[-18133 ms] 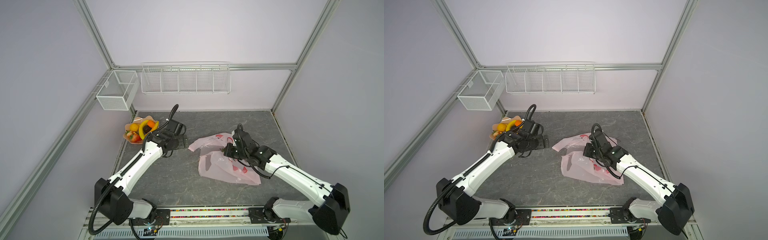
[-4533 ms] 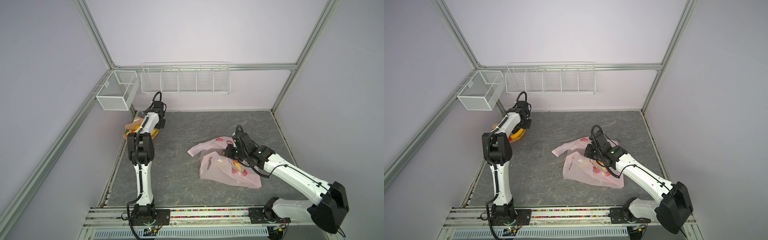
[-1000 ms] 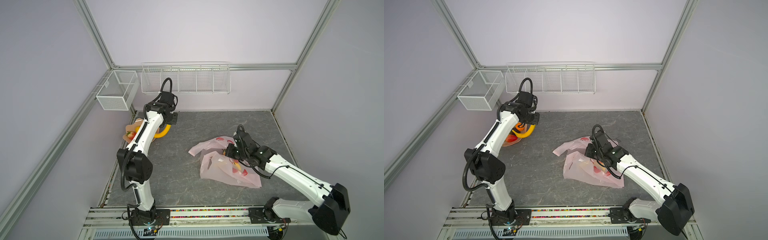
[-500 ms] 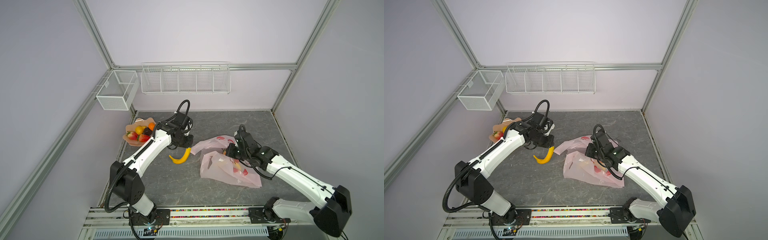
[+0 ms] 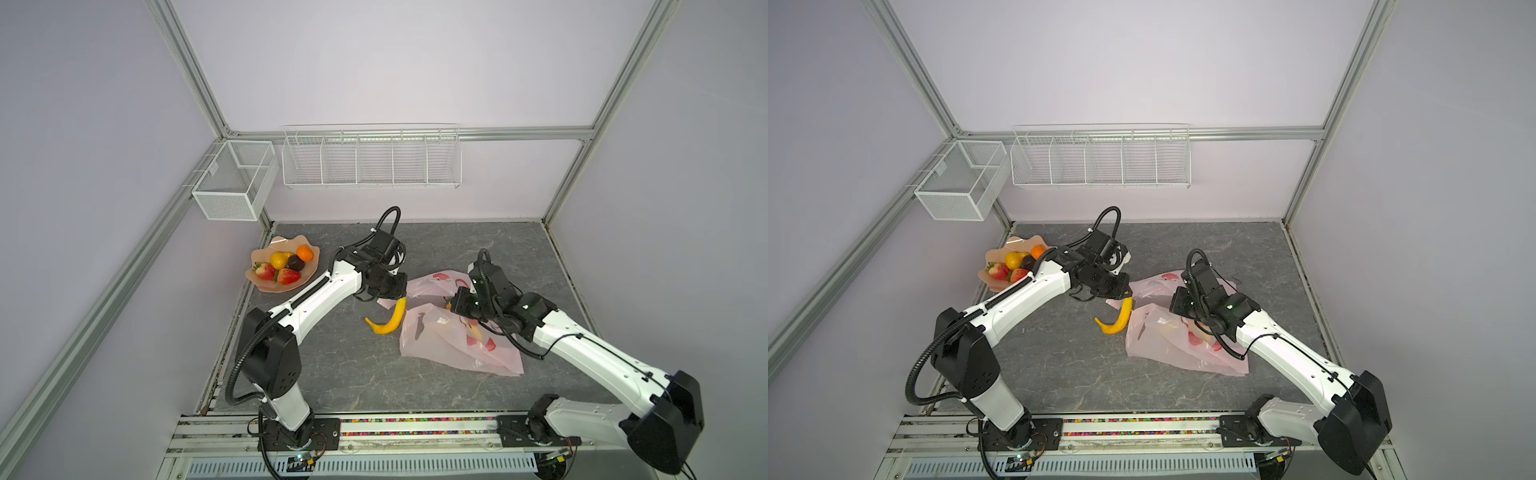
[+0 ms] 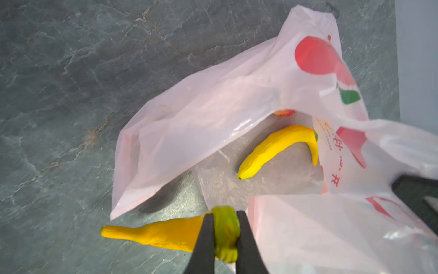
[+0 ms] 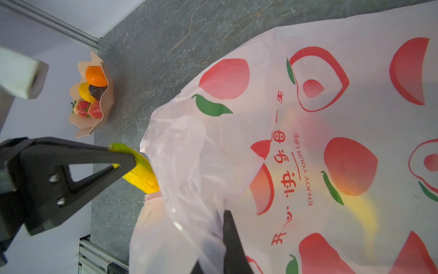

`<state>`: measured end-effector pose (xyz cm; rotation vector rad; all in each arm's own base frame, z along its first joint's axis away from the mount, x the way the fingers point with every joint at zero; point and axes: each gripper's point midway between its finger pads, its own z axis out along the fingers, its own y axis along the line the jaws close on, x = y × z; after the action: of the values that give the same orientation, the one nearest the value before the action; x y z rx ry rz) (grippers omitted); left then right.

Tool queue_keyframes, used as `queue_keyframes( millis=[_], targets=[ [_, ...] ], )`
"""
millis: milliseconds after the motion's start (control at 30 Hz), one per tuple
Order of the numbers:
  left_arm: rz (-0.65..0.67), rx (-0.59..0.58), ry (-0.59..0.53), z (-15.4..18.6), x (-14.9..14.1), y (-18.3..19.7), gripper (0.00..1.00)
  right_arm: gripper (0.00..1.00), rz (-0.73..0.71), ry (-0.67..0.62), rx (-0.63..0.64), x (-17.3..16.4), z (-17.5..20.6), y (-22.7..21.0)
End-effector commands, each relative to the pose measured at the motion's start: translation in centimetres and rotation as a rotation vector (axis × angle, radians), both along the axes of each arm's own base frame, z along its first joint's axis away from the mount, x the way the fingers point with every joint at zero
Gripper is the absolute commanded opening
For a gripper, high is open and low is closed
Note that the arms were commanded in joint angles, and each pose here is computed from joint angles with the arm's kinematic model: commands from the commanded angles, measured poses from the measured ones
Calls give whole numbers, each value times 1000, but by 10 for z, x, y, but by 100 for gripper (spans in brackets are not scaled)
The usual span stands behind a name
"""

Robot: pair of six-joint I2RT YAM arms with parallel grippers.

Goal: Place the fruits into the plastic bag
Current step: Place the fruit in the plastic bag.

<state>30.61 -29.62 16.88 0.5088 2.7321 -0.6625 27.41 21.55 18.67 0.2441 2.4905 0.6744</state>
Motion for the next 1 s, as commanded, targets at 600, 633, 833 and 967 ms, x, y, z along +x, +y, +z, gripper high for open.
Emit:
queue_keyframes(
  millis=[600, 633, 833, 967],
  targets=[
    [-19, -247, 149, 20, 17, -79, 0, 6, 6, -1, 12, -3, -3, 0],
    [-16, -254, 165, 19, 16, -81, 0, 6, 7, -2, 13, -3, -2, 0],
    [34, -289, 256, 15, 14, -91, 0, 6, 4, 1, 14, -4, -3, 0],
    [68, -301, 322, 10, 13, -97, 0, 6, 6, 0, 14, -4, -3, 0]
  ],
)
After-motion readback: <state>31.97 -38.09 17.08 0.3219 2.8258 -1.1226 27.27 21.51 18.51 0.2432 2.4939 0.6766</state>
